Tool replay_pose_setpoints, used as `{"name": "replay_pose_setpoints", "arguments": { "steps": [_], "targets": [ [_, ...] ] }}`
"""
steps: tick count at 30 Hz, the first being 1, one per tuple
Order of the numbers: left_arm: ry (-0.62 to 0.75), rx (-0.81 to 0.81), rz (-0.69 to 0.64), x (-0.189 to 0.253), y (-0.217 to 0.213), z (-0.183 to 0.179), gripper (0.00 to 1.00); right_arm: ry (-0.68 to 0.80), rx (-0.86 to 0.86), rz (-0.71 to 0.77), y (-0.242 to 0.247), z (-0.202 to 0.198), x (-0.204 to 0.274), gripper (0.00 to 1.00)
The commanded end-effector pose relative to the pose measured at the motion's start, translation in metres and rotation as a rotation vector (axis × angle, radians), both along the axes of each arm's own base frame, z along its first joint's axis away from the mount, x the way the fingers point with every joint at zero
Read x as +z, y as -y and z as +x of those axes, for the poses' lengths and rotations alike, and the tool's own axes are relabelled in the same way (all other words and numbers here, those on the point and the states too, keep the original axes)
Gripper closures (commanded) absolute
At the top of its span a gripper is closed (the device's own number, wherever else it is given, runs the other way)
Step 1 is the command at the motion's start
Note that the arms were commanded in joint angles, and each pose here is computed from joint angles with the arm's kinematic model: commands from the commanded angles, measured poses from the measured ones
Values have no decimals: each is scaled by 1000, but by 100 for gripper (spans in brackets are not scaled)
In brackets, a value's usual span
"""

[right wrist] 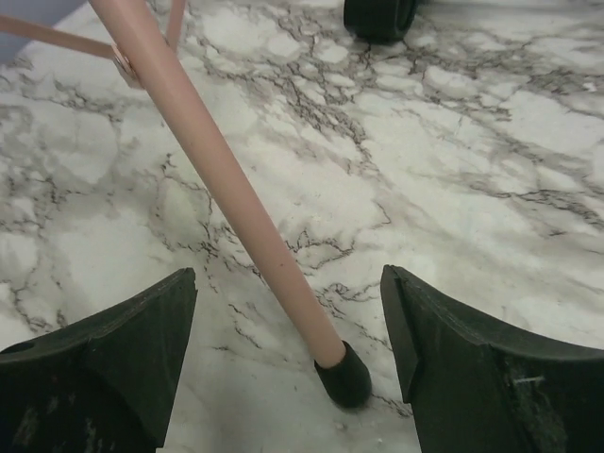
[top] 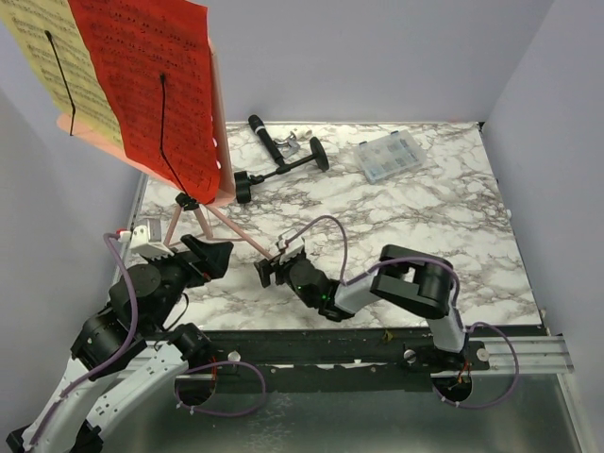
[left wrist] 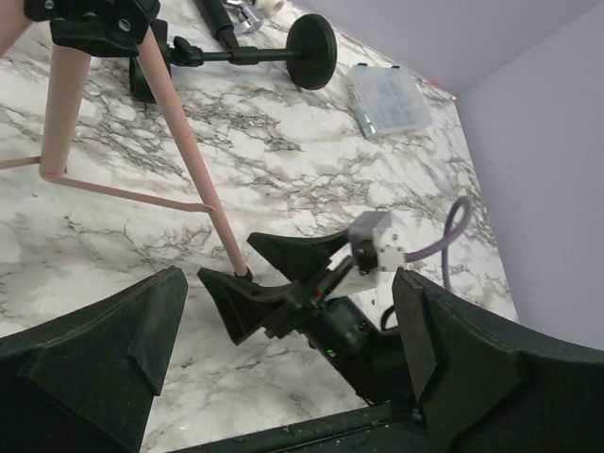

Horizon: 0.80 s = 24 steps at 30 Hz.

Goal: Set up the instrument practice props

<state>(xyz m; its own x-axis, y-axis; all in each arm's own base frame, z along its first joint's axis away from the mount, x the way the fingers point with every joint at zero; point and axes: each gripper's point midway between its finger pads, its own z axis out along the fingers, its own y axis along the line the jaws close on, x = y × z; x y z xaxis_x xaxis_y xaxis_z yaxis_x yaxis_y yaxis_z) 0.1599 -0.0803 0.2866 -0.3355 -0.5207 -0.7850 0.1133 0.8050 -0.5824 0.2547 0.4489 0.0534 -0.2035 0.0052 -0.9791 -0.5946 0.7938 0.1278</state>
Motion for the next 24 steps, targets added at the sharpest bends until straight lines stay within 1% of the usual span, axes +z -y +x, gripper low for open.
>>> {"name": "replay_pose_setpoints", "arguments": {
  "steps": [1,4,8,12,17,19,24],
  "targets": [
    [15,-50,-43,-2,18,5,1,33,54,65,18,-13,32,15],
    [4,-71,-41,-9,27,10,1,40,60,44,36,-15,28,15],
    [-25,-117,-27,-20,41,13,1,7,43,38,64,-21,16,15],
    [-28,-132,-15,-23,44,14,1,-36,5,25,87,-22,6,15],
    [-11,-160,26,-25,47,15,1,-99,-52,71,123,-17,-6,16],
    [0,-173,54,-23,48,16,1,-149,-84,81,137,-12,-10,15],
    [32,-231,182,-21,52,20,1,-288,-155,160,172,3,-29,16]
  ]
}}
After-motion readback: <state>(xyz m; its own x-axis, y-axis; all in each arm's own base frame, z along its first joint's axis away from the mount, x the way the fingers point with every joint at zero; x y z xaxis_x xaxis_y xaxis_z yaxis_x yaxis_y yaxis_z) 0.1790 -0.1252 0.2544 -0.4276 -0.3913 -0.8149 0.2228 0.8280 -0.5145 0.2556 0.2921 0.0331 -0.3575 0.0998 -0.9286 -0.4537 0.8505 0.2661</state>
